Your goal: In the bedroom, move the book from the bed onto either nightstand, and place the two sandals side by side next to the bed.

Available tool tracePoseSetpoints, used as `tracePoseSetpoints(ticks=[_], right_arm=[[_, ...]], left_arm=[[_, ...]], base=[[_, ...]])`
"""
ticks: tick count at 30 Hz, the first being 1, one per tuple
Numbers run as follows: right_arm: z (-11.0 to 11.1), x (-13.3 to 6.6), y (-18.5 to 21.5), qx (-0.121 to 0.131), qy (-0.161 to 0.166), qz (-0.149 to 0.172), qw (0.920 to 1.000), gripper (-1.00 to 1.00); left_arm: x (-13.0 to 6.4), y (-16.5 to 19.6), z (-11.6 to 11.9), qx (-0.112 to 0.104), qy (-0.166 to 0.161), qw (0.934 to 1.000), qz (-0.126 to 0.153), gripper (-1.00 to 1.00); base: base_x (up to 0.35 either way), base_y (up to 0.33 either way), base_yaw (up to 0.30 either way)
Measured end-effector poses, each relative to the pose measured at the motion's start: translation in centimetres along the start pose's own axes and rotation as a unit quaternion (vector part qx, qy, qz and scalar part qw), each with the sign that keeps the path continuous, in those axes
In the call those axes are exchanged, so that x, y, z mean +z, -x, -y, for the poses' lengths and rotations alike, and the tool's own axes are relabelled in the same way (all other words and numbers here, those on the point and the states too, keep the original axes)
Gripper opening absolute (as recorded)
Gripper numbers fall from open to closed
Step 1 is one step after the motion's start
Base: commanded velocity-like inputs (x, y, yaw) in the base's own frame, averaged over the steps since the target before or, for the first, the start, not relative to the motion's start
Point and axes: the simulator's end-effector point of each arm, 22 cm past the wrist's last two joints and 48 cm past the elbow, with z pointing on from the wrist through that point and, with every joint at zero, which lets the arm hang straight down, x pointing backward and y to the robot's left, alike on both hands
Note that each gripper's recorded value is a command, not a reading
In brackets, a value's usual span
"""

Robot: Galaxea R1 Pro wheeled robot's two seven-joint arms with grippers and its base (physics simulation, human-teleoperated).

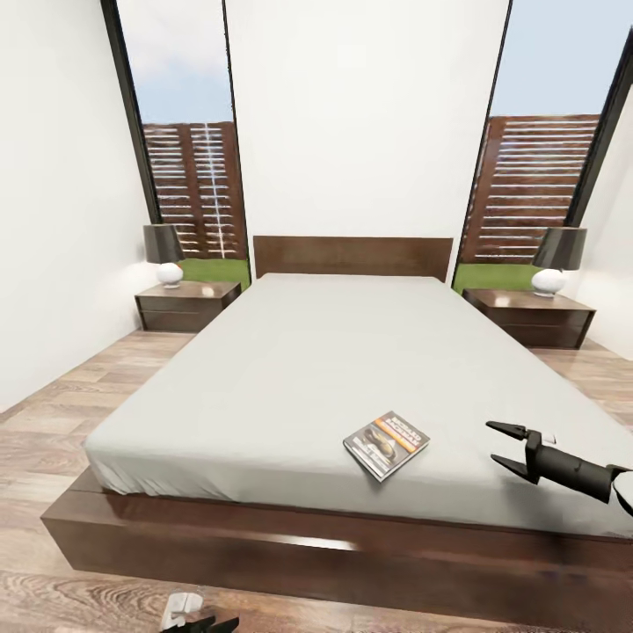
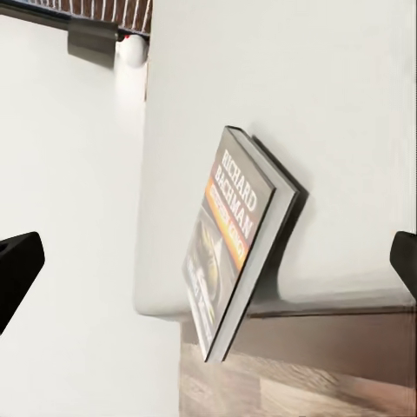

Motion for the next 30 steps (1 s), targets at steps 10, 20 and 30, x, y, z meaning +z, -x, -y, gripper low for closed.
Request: tracePoseSetpoints(ticks=[10,20,30], right_arm=[[4.5,-0.3,-1.9,-0.009,-0.052,-0.009,0.9985,1.0],[7.2,-0.7,-3.2,-0.001,-0.047,0.004,0.9989,1.0],[10.9,-0.4,-6.5,-0.007,-0.064,-0.003,0.9979,1.0]], left_arm=[[0.0,0.1,0.0,0.0,0.001,1.0,0.001,1.0],[0.0,0.2,-0.1,-0.001,0.003,1.0,0.004,1.0],[0.0,0.3,-0.6,-0.002,0.014,0.9999,0.006,1.0]], base=[[-0.069,0.0,0.0],[-0.012,0.0,0.0],[-0.001,0.0,0.0]])
